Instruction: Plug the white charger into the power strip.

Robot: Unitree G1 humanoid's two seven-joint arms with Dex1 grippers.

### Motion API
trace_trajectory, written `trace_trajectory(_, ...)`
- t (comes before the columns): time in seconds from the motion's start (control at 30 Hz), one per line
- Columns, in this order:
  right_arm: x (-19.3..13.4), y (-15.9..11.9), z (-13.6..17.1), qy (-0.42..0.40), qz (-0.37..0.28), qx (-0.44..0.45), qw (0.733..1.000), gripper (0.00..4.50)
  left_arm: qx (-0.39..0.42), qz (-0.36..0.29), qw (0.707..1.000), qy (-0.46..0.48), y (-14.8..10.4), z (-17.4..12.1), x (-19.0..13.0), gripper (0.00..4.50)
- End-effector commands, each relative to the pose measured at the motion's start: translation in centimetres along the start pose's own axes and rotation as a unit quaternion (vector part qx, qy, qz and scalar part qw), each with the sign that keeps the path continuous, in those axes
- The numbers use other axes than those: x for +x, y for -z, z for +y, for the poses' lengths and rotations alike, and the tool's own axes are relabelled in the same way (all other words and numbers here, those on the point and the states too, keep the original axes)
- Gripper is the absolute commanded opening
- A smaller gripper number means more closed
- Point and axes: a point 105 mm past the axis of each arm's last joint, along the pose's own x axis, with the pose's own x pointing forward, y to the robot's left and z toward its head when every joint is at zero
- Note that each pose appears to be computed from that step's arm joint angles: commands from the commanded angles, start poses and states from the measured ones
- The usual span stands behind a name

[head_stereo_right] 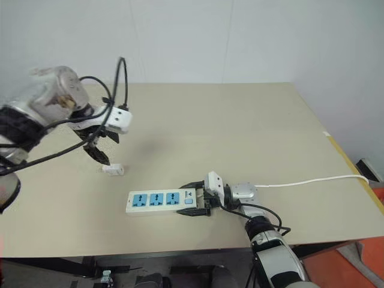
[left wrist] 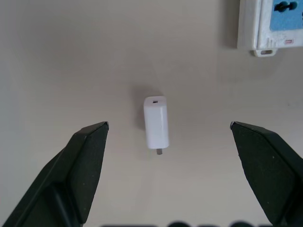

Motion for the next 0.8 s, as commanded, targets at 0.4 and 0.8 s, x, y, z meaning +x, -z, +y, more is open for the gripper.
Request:
trace_trajectory(0.4,-1.4,-0.1,-0.5,0.021,0.014,0.001,1.000,3.42,-0.006,0.060,0.998,0.019,0.2,0.5,2.2,4.50)
trace_trajectory(0.8,-1.8,-0.2,-0.3,0.028,0.015,0.003,0.999,3.42,-0.025,0.107,0.994,0.000,2.0,1.1,4.7,4.50)
